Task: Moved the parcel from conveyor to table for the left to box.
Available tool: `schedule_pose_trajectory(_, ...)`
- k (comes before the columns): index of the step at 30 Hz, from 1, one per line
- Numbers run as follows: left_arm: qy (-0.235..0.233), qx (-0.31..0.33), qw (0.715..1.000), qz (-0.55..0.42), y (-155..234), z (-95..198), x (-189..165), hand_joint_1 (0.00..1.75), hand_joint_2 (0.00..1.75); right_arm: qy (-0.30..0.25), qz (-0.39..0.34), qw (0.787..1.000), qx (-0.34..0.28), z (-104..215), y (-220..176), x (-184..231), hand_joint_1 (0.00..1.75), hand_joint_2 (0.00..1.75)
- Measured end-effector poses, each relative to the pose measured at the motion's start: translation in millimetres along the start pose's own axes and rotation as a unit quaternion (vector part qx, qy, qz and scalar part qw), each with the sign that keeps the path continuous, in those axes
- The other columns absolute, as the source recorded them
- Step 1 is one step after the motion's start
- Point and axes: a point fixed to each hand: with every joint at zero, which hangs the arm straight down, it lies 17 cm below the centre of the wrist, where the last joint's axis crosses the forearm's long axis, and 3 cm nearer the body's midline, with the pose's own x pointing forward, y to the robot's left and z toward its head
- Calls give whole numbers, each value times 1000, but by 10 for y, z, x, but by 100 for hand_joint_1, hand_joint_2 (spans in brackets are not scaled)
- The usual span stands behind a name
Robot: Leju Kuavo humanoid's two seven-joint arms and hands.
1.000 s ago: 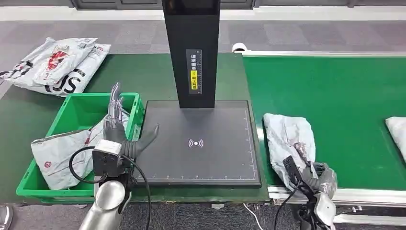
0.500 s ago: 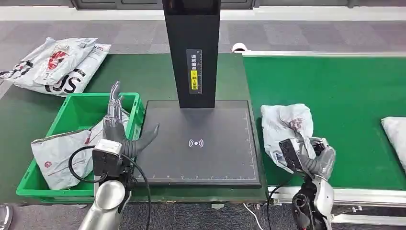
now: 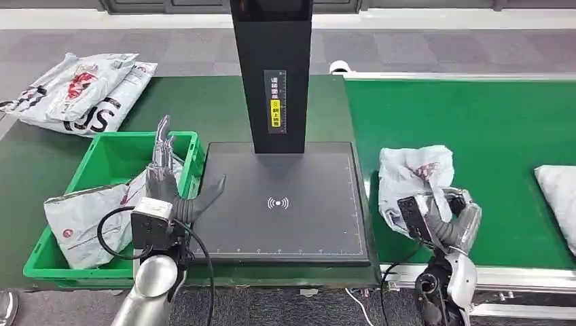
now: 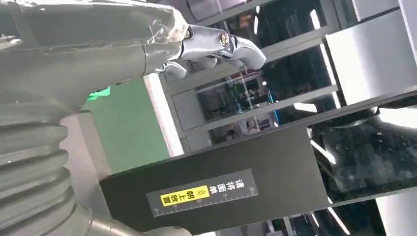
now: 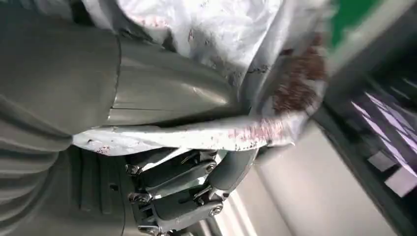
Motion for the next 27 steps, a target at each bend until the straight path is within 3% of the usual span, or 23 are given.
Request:
schedule_pose_trajectory(7,-12,0,1000,8,-77,-39,33,0,175,-152,-72,980,-108,-235,-677,1256,175,175)
schedule_pose_trajectory(12,-26,19,999,15,-55,-144,76,0,175,-232,-126,957,-124,-328,-820,2136,175,175)
schedule_pose_trajectory(16,-31,26,999,21,-54,-242,111,0,175,-282,-156,941,-107,-270,-727,2846,175,175)
schedule_pose_trajectory(21,-33,32,999,25,-33,-283,113,0,175,-315,-190,928,-66,-188,-554,3297,175,175)
schedule_pose_trajectory(27,-39,34,998,25,-23,-358,139,0,175,-329,-209,919,57,-20,87,3687,175,175)
